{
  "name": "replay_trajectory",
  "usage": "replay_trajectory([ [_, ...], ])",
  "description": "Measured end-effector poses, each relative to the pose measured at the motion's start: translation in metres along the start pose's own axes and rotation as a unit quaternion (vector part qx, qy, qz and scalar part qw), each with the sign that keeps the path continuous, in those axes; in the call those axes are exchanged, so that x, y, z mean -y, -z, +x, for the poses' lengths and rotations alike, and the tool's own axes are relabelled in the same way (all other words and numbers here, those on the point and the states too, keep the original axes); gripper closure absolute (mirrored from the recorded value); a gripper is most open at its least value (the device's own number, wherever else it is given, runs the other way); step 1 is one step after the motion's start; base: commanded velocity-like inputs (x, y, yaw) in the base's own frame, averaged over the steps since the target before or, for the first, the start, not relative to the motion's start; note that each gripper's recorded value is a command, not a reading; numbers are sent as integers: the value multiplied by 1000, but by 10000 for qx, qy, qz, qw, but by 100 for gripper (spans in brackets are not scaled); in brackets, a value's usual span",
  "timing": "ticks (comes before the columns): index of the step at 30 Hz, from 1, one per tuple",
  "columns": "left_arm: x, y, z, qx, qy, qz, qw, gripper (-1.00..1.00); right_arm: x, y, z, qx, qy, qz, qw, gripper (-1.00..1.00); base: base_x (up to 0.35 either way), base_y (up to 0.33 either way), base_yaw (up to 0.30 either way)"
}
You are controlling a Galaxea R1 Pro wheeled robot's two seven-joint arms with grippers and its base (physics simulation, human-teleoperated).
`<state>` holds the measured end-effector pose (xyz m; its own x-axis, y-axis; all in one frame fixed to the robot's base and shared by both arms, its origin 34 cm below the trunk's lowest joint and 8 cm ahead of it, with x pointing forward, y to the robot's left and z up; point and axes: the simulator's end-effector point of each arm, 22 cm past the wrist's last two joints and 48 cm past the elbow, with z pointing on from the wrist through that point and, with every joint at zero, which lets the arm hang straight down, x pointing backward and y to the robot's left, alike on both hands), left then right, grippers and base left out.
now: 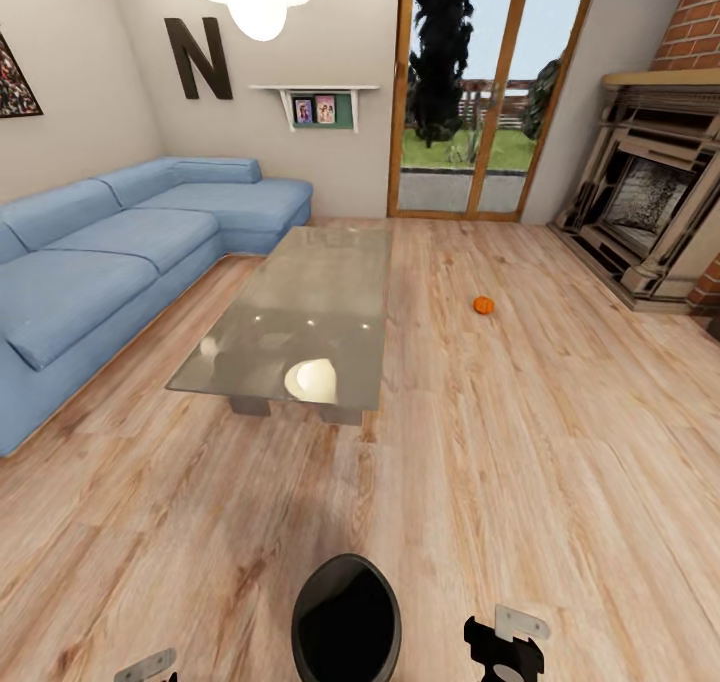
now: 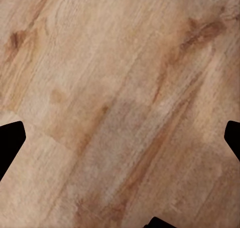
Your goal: Place each of the two pumpkins and all three candles from the living room inside a cabinet in the living room (use any cabinet), then make sure every cabinet is closed, and position the cauldron so it is next to a table in the living room.
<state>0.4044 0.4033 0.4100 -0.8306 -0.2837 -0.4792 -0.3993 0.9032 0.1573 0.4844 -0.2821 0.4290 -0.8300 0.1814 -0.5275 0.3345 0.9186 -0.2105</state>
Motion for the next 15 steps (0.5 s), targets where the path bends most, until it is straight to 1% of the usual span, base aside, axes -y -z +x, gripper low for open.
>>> replay_trajectory([
  [13,0,0,0,-1,10,-3,10000,-100,-5,1,2,-29,7,-35,10000,-100,0,5,0],
  [15,1,0,0,-4,15,2,10000,-100,-9,3,2,-10,72,-73,9999,-100,0,0,0],
])
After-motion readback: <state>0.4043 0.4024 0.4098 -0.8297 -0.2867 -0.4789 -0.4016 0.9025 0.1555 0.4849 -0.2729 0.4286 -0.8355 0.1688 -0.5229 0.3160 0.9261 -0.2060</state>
